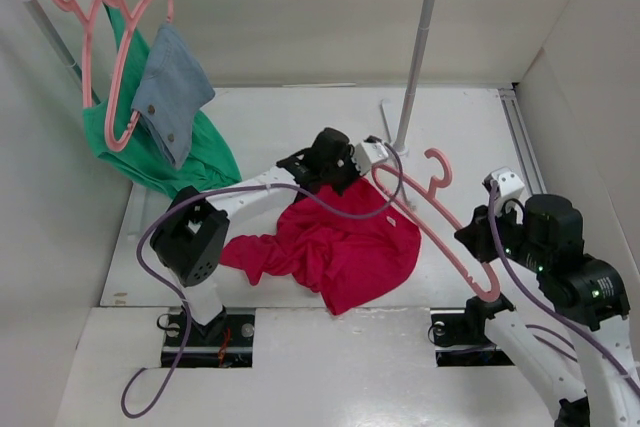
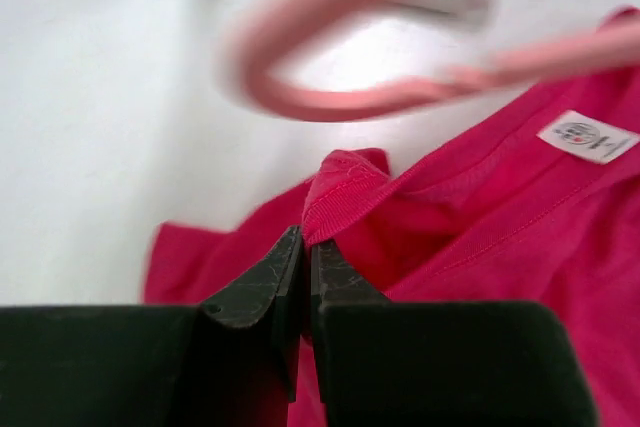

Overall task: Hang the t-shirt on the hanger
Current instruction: Place tshirt on hanger

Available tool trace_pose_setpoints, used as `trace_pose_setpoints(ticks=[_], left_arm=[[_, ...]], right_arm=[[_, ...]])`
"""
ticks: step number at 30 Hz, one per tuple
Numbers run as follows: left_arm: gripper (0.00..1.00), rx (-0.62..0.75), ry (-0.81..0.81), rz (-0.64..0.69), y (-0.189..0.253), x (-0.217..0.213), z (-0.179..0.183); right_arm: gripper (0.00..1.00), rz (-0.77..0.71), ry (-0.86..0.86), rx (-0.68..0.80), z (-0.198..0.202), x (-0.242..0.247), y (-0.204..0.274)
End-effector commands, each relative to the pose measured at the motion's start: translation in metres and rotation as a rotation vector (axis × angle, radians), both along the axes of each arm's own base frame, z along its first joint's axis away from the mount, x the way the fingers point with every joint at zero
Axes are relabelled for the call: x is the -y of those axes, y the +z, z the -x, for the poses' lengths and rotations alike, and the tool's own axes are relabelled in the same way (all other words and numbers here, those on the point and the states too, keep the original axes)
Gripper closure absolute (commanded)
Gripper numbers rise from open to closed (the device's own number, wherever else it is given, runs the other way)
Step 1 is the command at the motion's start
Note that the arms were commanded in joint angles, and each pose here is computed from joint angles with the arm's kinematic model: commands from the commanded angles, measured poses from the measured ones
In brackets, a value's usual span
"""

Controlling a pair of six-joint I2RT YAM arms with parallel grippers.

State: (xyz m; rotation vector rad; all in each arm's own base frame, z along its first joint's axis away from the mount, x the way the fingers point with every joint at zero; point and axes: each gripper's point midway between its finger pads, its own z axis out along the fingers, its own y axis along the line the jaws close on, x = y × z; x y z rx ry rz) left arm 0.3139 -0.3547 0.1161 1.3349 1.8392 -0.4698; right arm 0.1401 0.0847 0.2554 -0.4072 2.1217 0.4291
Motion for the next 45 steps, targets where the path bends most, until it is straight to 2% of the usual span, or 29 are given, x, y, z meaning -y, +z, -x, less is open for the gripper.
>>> trace_pose_setpoints(ticks=[1, 8, 15, 21, 28, 31, 39, 42, 45], left_arm=[[1.00, 0.036, 0.104, 0.001, 0.026, -0.023, -0.025], [1.00, 0.032, 0.133, -0.060, 0.013, -0.036, -0.024], [1.00, 0.039, 0.139, -0.043, 0.018, -0.035, -0.024], [1.00, 0.055, 0.138, -0.007, 0.034, -0.028, -0.029], [1.00, 0.006, 0.104, 0.003, 0.035, -0.023, -0.016], [1.00, -0.002, 0.100, 0.009, 0.035, -0.019, -0.012], [1.00, 0.042, 0.078, 0.089, 0.093, 0.000, -0.019], [1.00, 0.063, 0.025, 0.074, 0.111, 0.008, -0.005], [1.00, 0.030, -0.088, 0.062, 0.119, 0.010, 0.027]], right_arm=[[1.00, -0.049, 0.005, -0.068, 0.022, -0.003, 0.005], [1.00, -0.096, 0.059, -0.068, 0.034, -0.011, 0.016], [1.00, -0.130, 0.082, -0.031, 0.034, -0.017, 0.027], [1.00, -0.138, 0.093, -0.026, 0.021, -0.023, 0.005], [1.00, -0.175, 0.126, 0.059, -0.012, -0.038, 0.001], [1.00, -0.201, 0.155, 0.046, -0.017, -0.047, -0.008], [1.00, -0.235, 0.177, -0.001, -0.009, -0.052, -0.032], [1.00, -0.285, 0.206, 0.019, -0.010, -0.061, -0.033], [1.00, -0.310, 0.220, 0.076, -0.017, -0.065, -0.027]])
